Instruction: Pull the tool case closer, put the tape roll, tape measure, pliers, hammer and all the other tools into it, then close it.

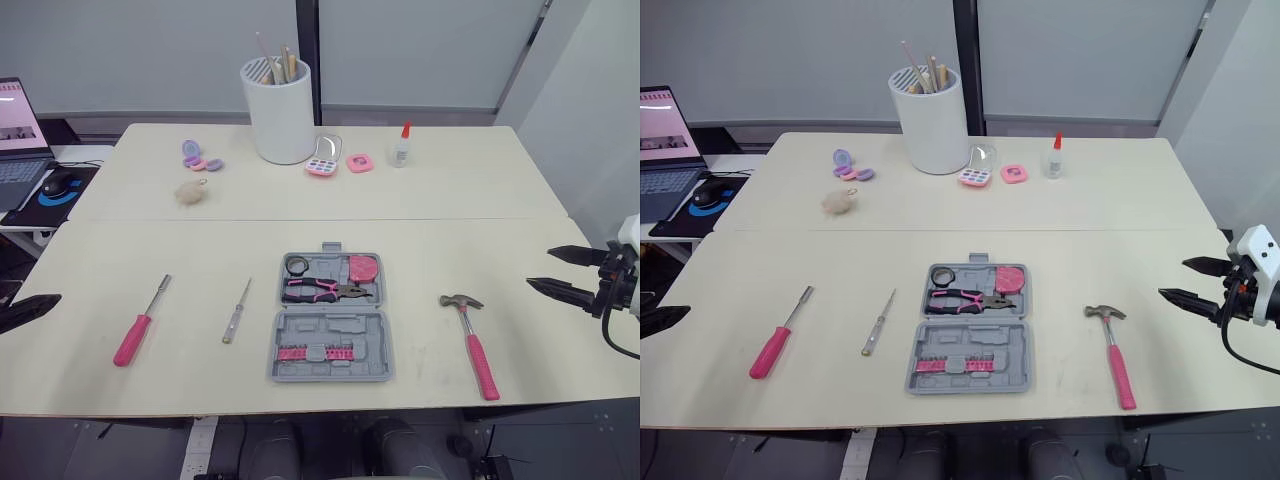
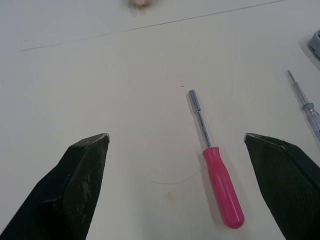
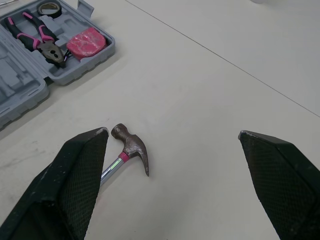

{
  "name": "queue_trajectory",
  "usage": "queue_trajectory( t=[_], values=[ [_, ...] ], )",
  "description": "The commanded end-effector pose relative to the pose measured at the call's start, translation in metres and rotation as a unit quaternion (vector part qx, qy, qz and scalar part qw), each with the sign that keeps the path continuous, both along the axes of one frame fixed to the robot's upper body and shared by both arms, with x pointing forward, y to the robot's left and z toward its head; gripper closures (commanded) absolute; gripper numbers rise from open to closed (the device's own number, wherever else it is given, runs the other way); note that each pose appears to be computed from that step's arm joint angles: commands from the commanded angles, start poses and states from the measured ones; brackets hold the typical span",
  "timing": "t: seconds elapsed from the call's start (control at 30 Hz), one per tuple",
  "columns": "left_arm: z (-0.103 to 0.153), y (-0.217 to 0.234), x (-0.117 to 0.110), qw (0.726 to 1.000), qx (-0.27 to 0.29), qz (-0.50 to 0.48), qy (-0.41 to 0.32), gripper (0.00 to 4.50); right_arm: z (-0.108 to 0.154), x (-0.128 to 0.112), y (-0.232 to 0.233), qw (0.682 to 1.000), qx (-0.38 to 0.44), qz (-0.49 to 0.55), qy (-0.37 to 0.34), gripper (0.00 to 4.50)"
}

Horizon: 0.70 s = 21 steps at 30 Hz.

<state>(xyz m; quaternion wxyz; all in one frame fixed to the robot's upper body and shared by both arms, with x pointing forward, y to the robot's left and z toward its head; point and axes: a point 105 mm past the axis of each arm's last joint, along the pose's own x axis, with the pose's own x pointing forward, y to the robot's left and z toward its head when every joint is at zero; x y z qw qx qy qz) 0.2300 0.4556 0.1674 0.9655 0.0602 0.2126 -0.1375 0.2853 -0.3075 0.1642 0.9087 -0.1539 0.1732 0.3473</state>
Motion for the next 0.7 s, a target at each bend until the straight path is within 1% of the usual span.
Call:
queue_trajectory(
  t=[0.03,0.17,0.23,0.33,0.4,0.5,0.63,0.7],
  values=[
    [0.017,-0.002,0.003,0.999,0.008,-0.004,-0.031,0.0,0.017,0.004,0.011,0.999,-0.009,0.023,-0.035,0.06],
    [0.018,-0.013,0.0,0.999,0.003,-0.025,-0.043,0.0,0.022,0.01,0.045,0.995,-0.001,0.081,-0.056,0.06],
    [0.013,-0.027,-0.004,0.998,-0.004,-0.038,-0.042,0.0,0.024,0.014,0.069,0.99,0.003,0.125,-0.065,0.06],
    [0.002,-0.049,-0.019,0.998,-0.018,-0.046,-0.037,0.0,0.033,0.019,0.107,0.978,0.027,0.19,-0.083,0.06],
    [-0.008,-0.065,-0.032,0.998,-0.024,-0.048,-0.026,0.0,0.044,0.021,0.138,0.964,0.049,0.242,-0.1,0.06],
    [-0.025,-0.086,-0.058,0.999,-0.036,-0.041,-0.006,0.0,0.059,0.015,0.188,0.935,0.078,0.324,-0.12,0.06],
    [-0.044,-0.107,-0.093,0.999,-0.041,-0.024,0.027,0.0,0.073,0.002,0.229,0.902,0.112,0.397,-0.13,0.06],
    [-0.052,-0.117,-0.108,0.998,-0.042,-0.02,0.042,0.0,0.077,-0.004,0.242,0.888,0.123,0.423,-0.13,0.06]
  ],
)
